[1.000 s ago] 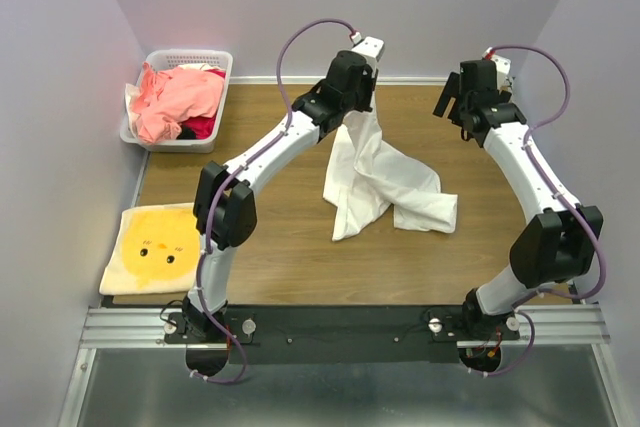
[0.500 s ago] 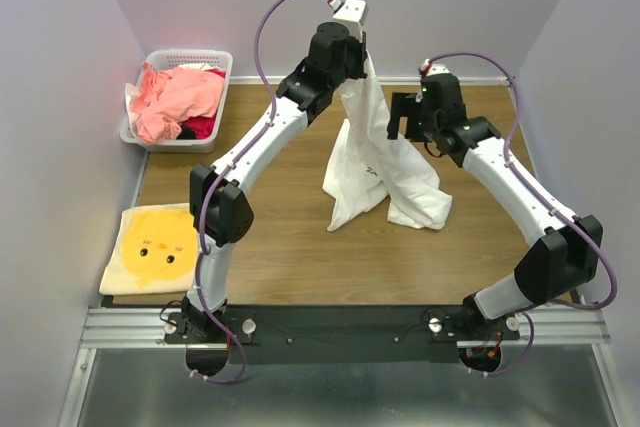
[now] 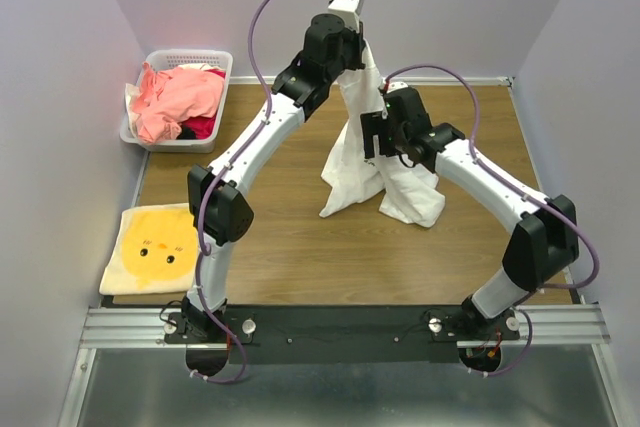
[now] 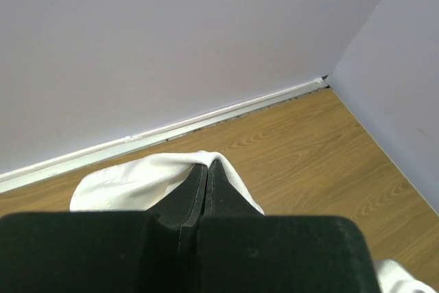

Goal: Fold and stack the t-shirts
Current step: Move the tshirt to the center of the board

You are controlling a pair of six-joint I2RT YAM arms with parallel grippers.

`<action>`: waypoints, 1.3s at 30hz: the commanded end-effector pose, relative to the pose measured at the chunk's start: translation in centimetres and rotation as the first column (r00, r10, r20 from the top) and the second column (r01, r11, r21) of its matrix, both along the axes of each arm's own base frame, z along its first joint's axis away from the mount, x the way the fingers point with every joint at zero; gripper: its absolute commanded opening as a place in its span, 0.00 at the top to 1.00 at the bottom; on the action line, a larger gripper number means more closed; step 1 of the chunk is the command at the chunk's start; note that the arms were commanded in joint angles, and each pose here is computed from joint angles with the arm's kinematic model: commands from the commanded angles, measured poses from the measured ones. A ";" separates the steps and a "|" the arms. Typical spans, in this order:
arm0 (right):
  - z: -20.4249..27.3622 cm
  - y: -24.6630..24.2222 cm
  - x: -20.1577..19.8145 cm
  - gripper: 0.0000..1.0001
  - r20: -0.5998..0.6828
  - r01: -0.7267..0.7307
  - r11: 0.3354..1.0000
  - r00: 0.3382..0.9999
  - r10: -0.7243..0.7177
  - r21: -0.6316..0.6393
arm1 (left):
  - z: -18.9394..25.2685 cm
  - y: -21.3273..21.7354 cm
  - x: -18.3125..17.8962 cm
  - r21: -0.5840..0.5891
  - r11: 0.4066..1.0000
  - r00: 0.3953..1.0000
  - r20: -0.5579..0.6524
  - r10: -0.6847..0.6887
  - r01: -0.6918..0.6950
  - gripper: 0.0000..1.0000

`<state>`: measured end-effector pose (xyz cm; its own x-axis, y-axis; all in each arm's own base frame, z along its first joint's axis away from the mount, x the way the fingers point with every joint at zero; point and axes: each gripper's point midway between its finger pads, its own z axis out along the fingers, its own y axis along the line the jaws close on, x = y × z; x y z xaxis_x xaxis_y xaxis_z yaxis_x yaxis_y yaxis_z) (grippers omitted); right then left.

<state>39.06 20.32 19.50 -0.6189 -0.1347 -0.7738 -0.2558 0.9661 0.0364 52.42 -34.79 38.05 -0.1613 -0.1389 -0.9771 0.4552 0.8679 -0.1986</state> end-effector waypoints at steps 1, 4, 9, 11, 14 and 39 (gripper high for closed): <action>-2.7 -1.0 2.3 0.10 0.032 0.075 0.992 0.997 -0.073 -0.096 | 1.0 0.4 0.0 -0.009 1.000 1.000 0.018 -0.010 0.011 1.00; -3.5 -1.8 3.7 0.13 0.051 0.150 0.979 0.988 -0.144 -0.138 | 0.9 0.4 -0.2 -0.008 1.000 1.000 0.010 -0.016 0.016 1.00; -3.1 -3.3 4.9 0.72 0.107 0.260 0.949 0.964 -0.244 -0.179 | 1.1 1.3 -0.4 0.006 1.000 1.000 0.013 0.007 -0.007 1.00; -2.2 -3.8 4.9 0.99 0.131 0.291 0.941 0.953 -0.272 -0.170 | 1.4 2.5 -0.1 0.017 0.998 0.998 0.019 0.052 -0.052 1.00; -0.3 -4.7 4.8 0.99 0.177 0.334 0.929 0.936 -0.306 -0.159 | 2.0 4.7 0.5 0.016 0.992 0.992 0.024 0.127 -0.127 1.00; 21.3 6.4 0.9 0.99 0.482 -0.239 0.964 0.862 0.156 0.115 | 25.5 21.3 -14.2 -0.243 0.915 0.807 0.436 0.399 -0.321 1.00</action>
